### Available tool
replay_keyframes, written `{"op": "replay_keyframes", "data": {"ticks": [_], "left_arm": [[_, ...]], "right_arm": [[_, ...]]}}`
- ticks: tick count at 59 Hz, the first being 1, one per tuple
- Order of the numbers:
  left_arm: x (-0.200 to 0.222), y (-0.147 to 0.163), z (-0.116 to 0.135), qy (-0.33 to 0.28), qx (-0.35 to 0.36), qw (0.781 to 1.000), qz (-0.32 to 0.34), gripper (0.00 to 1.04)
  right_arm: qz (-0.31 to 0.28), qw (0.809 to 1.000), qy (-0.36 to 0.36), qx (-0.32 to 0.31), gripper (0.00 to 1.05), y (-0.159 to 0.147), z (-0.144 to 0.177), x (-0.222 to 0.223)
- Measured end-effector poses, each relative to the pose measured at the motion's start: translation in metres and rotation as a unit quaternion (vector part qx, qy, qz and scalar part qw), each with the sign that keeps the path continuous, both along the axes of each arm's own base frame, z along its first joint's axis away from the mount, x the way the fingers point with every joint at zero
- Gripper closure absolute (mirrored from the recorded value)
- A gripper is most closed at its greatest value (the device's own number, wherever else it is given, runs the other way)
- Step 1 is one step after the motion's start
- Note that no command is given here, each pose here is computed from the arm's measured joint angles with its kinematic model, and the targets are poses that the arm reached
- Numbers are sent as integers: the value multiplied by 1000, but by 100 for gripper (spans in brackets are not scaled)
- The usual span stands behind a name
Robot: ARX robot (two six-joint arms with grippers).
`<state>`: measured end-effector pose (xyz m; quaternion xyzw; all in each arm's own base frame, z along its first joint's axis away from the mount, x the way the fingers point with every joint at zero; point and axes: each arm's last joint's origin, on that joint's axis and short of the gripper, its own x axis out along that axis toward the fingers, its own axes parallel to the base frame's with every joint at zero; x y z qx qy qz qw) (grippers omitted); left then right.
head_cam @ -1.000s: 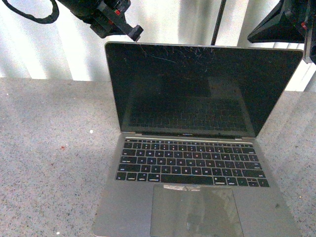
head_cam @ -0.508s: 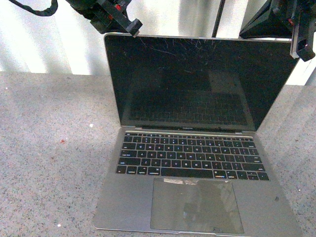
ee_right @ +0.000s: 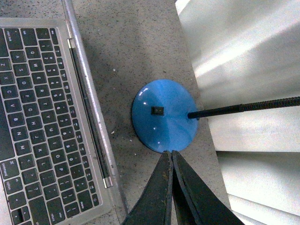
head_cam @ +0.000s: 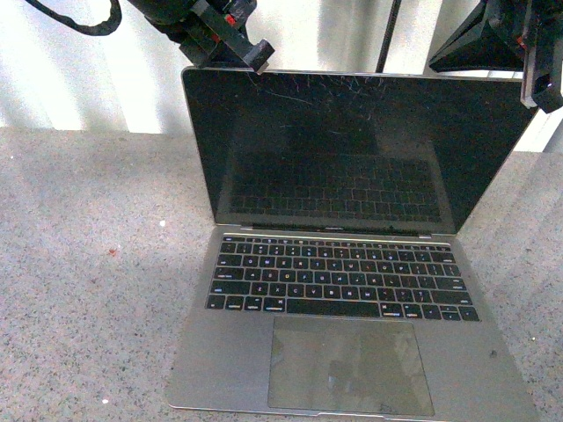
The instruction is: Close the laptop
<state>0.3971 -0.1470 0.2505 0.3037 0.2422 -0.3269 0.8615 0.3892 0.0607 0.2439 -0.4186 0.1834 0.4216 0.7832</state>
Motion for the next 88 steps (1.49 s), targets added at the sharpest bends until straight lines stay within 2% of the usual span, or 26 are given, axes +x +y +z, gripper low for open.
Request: {"op": "replay_keyframes", "data": {"ticks": [39,88], "left_arm": [[-4,-5,-1,12,11,1000,-14,101],[-14,-7,-19,48,21,998,-35,101]], "right_arm": [[10,1000,26,-10,102,-2,-13,-16],[34,998,50,-24,102,7,-24,-34]]}}
